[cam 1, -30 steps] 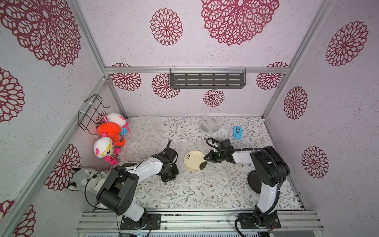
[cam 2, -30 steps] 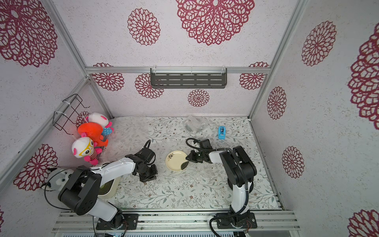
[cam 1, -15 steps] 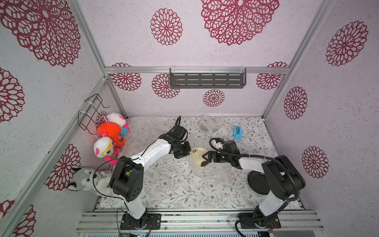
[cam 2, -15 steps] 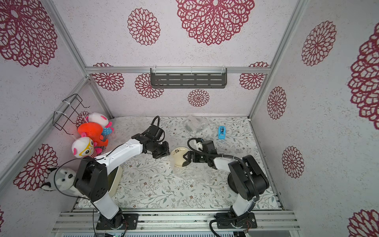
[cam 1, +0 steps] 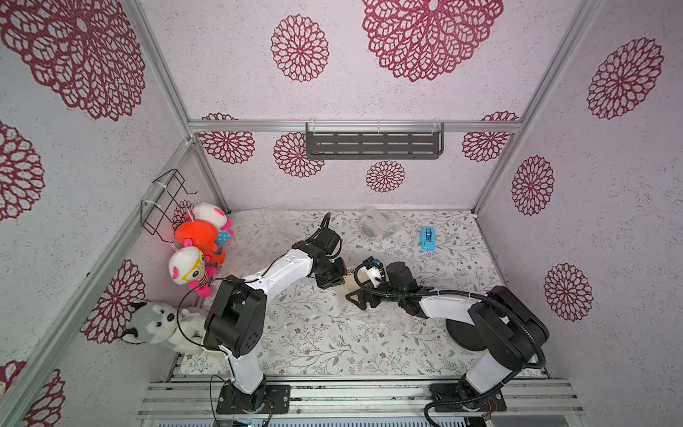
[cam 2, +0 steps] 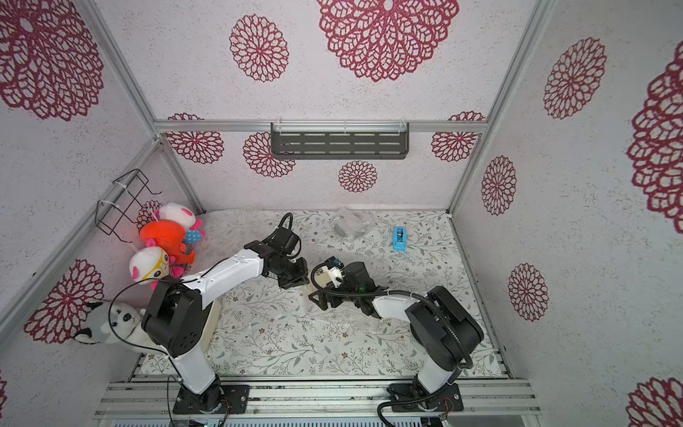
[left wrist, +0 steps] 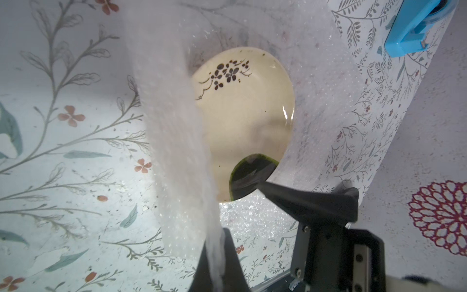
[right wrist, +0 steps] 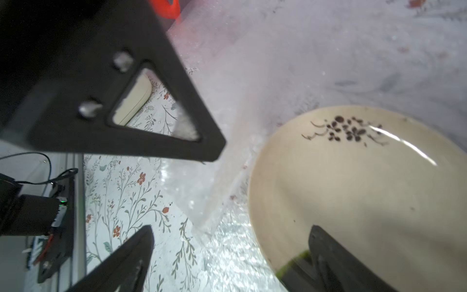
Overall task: Wrap dinner plates in bubble wrap
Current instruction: Wrap the plate in the bubble wrap.
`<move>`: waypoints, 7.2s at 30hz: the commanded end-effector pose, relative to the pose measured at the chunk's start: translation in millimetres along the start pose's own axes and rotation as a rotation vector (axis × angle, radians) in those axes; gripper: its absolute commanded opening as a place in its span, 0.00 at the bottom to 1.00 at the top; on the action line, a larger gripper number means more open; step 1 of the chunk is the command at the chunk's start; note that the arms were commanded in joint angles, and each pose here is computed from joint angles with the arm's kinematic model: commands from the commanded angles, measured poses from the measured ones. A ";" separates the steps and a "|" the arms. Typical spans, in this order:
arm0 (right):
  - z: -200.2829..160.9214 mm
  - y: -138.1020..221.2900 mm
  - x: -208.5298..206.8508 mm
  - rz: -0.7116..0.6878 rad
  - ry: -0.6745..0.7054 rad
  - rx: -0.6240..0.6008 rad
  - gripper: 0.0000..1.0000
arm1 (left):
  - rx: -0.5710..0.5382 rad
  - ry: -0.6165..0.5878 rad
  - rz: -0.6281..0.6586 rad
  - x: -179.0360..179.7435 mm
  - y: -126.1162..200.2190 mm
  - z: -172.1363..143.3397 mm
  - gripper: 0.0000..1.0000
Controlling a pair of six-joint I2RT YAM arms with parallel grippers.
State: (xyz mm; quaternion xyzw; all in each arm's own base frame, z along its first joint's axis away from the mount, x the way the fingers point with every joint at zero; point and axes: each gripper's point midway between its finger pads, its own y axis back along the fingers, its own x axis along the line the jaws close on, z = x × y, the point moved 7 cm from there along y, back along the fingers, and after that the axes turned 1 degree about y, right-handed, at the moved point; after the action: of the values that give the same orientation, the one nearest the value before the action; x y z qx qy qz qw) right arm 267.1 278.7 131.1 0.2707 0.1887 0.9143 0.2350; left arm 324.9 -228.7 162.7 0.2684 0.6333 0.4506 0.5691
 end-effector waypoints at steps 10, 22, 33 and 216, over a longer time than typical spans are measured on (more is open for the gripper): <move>29.6 -12.4 -7.0 -0.025 -0.057 -0.187 0.00 | 0.027 -0.027 -0.040 -11.1 -0.7 0.7 0.30; -4.3 -15.6 -61.1 0.011 -0.574 -0.228 0.00 | -0.022 -0.174 -0.050 -18.4 19.1 9.3 0.53; -11.1 -14.7 -69.9 0.022 -0.678 -0.247 0.00 | 0.149 -0.268 -0.033 -26.8 -45.3 24.8 0.11; 44.4 17.0 -91.6 -0.242 0.665 0.329 0.35 | 0.313 -0.718 -0.210 31.2 -149.9 -6.5 0.00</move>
State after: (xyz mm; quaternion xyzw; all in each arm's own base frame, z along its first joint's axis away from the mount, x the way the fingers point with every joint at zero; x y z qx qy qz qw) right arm 341.1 229.8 98.0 -0.0185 0.4696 0.8716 0.1395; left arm 365.9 -271.7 60.9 0.3477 0.4699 0.1548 0.7965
